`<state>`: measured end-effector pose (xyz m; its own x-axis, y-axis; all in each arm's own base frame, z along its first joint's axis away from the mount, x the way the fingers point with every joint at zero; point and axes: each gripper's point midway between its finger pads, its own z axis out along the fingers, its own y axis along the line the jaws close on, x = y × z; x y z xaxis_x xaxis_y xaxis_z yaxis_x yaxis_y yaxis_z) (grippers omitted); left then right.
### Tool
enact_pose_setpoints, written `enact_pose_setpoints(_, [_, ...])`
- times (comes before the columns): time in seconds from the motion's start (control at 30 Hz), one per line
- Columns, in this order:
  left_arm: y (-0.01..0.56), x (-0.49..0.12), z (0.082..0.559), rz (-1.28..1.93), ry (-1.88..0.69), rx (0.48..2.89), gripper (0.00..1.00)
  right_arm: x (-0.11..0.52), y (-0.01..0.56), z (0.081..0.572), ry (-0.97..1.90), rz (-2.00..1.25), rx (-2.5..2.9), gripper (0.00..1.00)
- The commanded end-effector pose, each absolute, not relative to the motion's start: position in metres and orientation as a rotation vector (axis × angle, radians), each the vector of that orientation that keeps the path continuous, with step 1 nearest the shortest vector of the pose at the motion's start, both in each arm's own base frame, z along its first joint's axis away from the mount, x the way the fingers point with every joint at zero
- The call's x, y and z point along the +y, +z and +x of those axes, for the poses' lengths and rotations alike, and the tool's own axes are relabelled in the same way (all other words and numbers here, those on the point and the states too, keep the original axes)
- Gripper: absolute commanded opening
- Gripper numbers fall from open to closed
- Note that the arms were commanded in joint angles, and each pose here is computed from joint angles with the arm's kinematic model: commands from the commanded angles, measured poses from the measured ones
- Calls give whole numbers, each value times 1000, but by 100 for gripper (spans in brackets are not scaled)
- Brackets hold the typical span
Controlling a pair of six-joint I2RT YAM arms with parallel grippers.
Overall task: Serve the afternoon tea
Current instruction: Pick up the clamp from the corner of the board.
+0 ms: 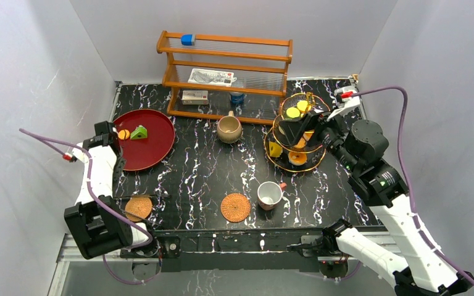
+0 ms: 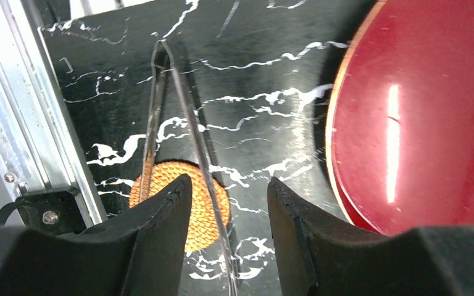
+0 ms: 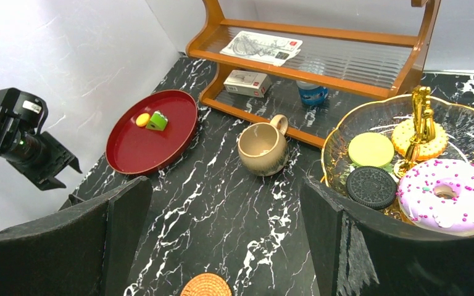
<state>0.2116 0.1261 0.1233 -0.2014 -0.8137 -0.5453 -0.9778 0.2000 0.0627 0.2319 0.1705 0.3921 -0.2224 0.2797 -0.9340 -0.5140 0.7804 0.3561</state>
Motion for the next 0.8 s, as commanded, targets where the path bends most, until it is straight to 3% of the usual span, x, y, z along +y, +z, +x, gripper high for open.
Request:
enact_pose_setpoints(0.0, [109,147,192,-1772,644,1929,43,175,415,230,774,-200,1584,99])
enact_pose_setpoints(0.13, [90,144,182,-1870,673,1935,39,176,414,234,766,-193,1595,99])
enact_pose_setpoints(0.63, [35,146,186,-1907,687,1965,41,178,424,242,755,-183,1610,97])
enact_pose_setpoints(0.77, [18,139,179,-1953,701,2003,33,181,427,241,780,-179,1613,97])
